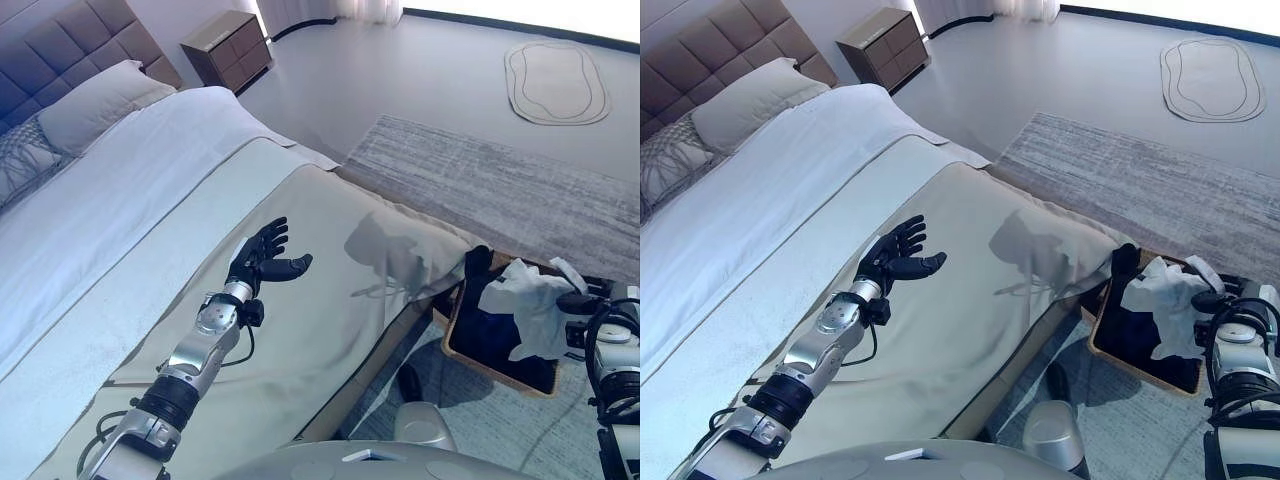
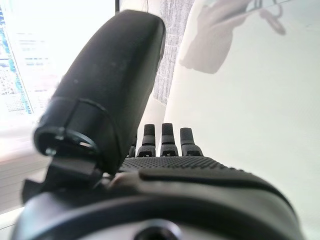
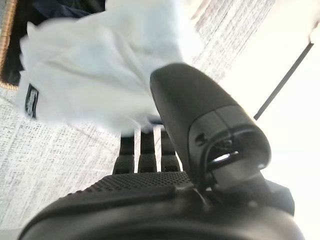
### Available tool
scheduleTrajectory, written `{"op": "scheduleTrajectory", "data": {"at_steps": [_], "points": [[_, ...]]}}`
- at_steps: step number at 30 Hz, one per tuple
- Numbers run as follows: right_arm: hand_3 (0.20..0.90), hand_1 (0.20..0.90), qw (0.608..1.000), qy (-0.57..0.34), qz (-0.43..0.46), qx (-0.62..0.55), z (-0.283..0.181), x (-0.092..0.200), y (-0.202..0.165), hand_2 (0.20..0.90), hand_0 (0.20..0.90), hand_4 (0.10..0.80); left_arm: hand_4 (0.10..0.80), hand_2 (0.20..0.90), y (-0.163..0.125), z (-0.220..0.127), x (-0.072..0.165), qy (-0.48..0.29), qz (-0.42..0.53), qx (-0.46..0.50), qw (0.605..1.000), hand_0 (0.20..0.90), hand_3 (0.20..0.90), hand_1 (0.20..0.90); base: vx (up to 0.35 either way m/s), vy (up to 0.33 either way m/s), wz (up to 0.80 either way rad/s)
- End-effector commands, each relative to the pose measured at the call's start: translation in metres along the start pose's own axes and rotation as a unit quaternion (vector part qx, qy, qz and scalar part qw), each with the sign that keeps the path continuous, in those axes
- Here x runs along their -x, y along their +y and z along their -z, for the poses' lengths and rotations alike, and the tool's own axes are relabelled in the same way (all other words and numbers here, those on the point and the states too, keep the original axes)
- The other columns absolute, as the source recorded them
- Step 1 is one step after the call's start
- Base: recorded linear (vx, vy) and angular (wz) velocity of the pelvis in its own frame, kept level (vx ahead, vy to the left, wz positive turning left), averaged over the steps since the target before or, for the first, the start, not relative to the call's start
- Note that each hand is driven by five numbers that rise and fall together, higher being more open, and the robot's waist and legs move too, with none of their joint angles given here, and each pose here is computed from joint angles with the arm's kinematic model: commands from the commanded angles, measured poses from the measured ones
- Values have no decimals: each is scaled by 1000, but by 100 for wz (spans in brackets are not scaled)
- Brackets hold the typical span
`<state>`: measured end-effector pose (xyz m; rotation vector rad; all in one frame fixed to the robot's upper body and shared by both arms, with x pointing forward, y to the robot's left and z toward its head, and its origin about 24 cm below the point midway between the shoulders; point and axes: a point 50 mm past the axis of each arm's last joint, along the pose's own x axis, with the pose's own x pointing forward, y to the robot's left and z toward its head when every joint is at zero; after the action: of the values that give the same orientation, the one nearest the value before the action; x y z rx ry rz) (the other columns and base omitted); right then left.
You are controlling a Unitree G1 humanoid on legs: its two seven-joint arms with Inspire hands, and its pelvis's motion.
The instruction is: Pick up the clothes from the bed and place them into the basket
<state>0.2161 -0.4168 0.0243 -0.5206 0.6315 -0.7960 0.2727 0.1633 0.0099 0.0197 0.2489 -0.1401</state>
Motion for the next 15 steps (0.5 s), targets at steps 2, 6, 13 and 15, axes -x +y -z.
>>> {"op": "scheduleTrajectory", "data": {"at_steps": [2,6,13,15], "points": [[900,900,992,-106,73,-10,-49,-5,-35,900,900,800,800,900,9,-39,-5,-89,-10,-13,996,900,900,900,0,0,0],[900,900,992,-108,71,-10,-48,-4,-34,900,900,800,800,900,10,-37,-4,-86,-10,-15,996,900,900,900,0,0,0],[900,900,986,-156,55,-17,-65,3,-24,900,900,800,800,900,13,-31,-2,-77,-18,-12,997,900,900,900,17,6,0],[900,900,982,-181,51,-20,-73,8,-20,900,900,800,800,900,15,-28,-1,-73,-22,-11,997,900,900,900,0,0,0]]}}
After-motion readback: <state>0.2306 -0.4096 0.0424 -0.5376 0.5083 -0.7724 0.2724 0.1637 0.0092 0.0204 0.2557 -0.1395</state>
